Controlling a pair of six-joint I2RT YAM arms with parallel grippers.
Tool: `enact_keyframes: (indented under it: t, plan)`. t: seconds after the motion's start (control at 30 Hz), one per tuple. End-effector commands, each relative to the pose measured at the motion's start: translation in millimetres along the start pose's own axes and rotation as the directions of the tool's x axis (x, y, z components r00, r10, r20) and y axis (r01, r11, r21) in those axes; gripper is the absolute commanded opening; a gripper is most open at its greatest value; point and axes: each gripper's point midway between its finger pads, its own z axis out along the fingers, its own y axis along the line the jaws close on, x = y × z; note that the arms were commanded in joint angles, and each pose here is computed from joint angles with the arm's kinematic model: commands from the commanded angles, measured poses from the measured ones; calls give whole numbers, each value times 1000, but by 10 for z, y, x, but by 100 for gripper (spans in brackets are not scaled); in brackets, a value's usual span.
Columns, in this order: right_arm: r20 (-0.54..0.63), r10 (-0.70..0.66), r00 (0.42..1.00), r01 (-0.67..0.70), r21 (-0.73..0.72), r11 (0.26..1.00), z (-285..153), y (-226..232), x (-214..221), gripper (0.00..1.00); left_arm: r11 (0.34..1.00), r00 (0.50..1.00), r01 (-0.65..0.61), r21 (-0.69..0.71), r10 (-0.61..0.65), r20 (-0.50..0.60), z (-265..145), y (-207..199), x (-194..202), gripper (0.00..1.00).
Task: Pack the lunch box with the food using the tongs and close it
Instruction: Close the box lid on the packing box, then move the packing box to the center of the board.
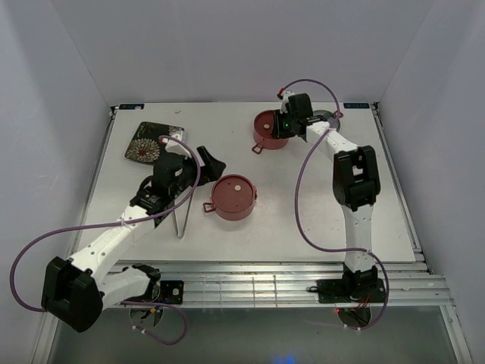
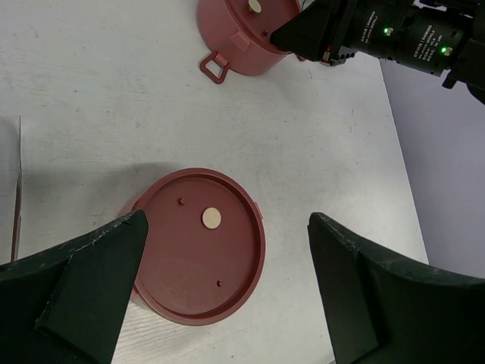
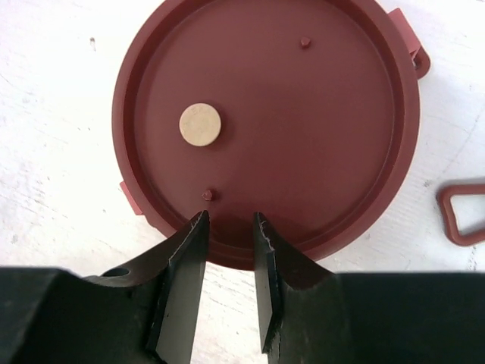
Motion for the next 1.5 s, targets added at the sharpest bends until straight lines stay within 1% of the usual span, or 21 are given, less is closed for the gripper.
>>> enact_keyframes:
  t: [0.0,0.07,0.1,0.2,0.23,0.27,0.33,0.37,0.43,0.47,0.53,0.7,0.83,0.93,1.17,1.23,1.33,1.37,1.47]
  plan:
    - [-259,15,966,0,59,998,-121,-135,781,37,999,1000,11,31,-11,20,-86,-85,-63,98]
    - [-247,11,969,3,56,998,-159,-122,736,37,999,1000,12,34,-13,24,-94,-96,-76,98]
    - [-238,9,971,4,57,998,-165,-121,702,39,999,1000,12,35,-13,26,-98,-103,-86,98]
    - [-184,19,983,-7,65,998,-204,-104,430,48,999,1000,14,33,-14,22,-99,-97,-77,98]
    - [-165,25,986,-13,71,997,-221,-101,341,49,999,1000,14,31,-14,20,-97,-88,-65,98]
    - [-117,25,993,-14,89,996,-278,-107,134,50,999,1000,14,31,-14,20,-95,-90,-67,98]
    - [-62,47,997,-40,105,994,-340,-113,-70,53,999,1000,12,31,-13,20,-97,-93,-73,98]
    - [-19,58,998,-54,156,986,-410,-193,-231,54,999,1000,12,31,-12,18,-95,-97,-69,98]
    - [46,93,995,-101,220,970,-468,-288,-399,57,1000,1000,8,30,-8,19,-93,-95,-78,98]
    - [83,106,991,-125,285,950,-516,-425,-476,57,1000,1000,9,29,-10,18,-84,-97,-79,98]
    - [103,146,984,-172,325,930,-502,-547,-476,56,1000,1000,9,28,-10,16,-74,-95,-77,98]
    - [91,217,972,-235,324,916,-403,-746,-367,52,1000,1000,4,17,-4,0,-19,-68,-32,98]
    - [63,228,972,-236,283,930,-246,-743,-291,50,1000,1000,1,15,-1,-3,7,-59,-20,98]
    - [50,227,973,-232,223,947,-144,-658,-270,49,1000,1000,2,12,-2,-6,31,-43,2,98]
    - [48,251,967,-255,186,949,-18,-622,-199,47,1000,1000,2,1,-2,-21,78,7,70,98]
    - [41,262,964,-265,188,946,1,-625,-161,45,1000,1000,2,1,-2,-22,79,14,80,98]
    - [23,268,963,-267,194,944,16,-630,-84,37,1000,1000,-1,0,1,-23,77,21,88,98]
    - [11,268,963,-265,198,944,19,-633,-41,28,1000,1000,-2,1,2,-22,74,19,84,98]
    - [-27,249,968,-241,166,956,-28,-571,32,16,1000,1000,-1,5,1,-16,57,2,62,98]
